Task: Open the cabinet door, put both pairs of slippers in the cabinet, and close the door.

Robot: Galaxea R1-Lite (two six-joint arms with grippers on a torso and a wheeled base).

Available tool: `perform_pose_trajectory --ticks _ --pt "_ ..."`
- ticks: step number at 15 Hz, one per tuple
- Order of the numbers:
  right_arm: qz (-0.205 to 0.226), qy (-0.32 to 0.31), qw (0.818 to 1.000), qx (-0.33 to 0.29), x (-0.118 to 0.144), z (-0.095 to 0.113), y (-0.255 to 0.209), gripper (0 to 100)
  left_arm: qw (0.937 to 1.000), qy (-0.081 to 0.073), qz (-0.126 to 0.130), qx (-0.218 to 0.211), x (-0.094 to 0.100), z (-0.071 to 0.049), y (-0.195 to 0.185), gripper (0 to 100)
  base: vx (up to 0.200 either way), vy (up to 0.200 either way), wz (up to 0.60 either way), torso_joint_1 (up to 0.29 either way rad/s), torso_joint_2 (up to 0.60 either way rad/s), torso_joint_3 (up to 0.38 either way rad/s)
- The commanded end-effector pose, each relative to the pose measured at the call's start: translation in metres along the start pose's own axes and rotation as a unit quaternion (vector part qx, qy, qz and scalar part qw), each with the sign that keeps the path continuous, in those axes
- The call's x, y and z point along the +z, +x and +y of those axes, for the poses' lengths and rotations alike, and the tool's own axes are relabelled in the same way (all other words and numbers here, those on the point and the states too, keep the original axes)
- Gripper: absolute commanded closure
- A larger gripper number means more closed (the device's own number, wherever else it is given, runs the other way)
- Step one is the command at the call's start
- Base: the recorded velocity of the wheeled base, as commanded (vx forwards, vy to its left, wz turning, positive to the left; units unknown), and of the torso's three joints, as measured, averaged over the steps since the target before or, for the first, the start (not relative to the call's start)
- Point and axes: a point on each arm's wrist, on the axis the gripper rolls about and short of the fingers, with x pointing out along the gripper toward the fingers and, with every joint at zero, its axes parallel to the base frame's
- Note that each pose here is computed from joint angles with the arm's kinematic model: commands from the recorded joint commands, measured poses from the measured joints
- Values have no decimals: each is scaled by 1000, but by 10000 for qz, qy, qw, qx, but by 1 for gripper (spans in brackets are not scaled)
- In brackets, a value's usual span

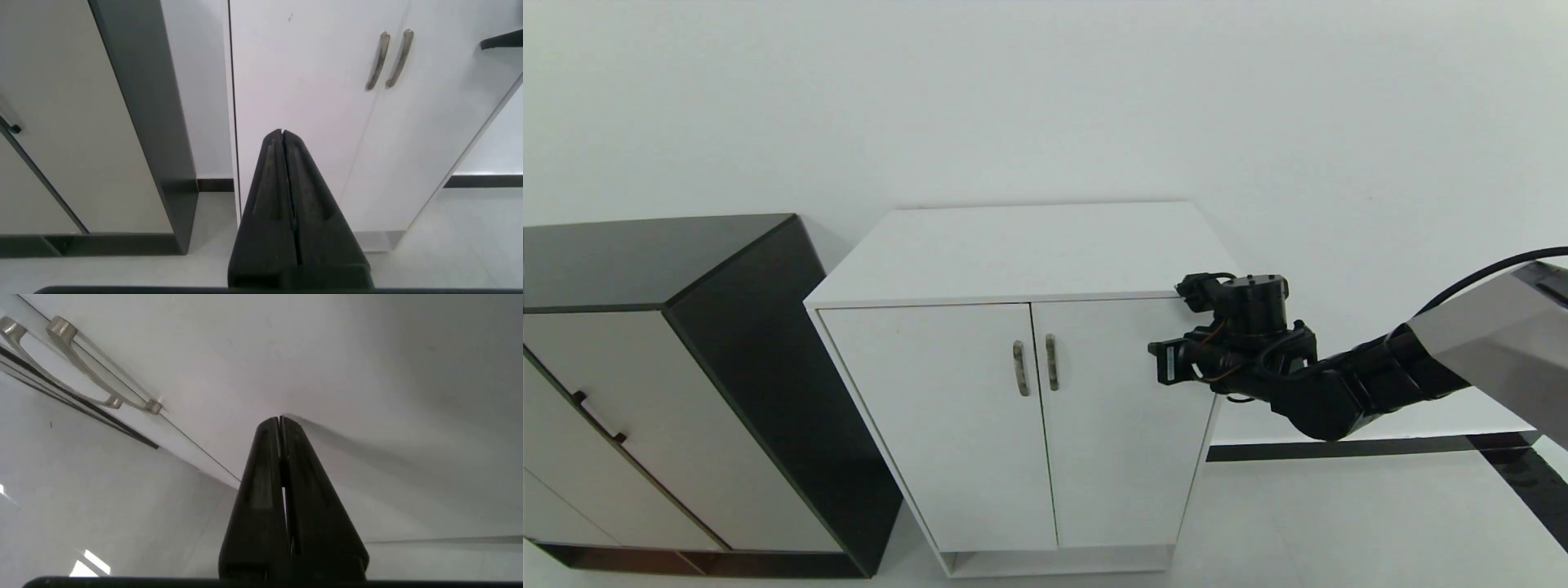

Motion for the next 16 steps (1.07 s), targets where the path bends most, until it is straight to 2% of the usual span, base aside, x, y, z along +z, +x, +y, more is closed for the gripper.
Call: perform_pose_trajectory --ticks 1,5,9,16 --pt "-32 -8 10000 17 5 3 -16 100 10000 -1 9 3 0 0 0 100 0 0 0 0 0 0" --pt "85 -30 10000 15 3 7 -57 100 10000 -9 9 3 0 0 0 100 0 0 0 0 0 0" --pt "166 -25 9999 -11 -5 10 -120 100 10000 -9 2 3 0 0 0 100 0 0 0 0 0 0" --pt "251 -31 9990 -367 -44 8 -219 100 10000 -9 2 3 0 0 0 100 0 0 0 0 0 0"
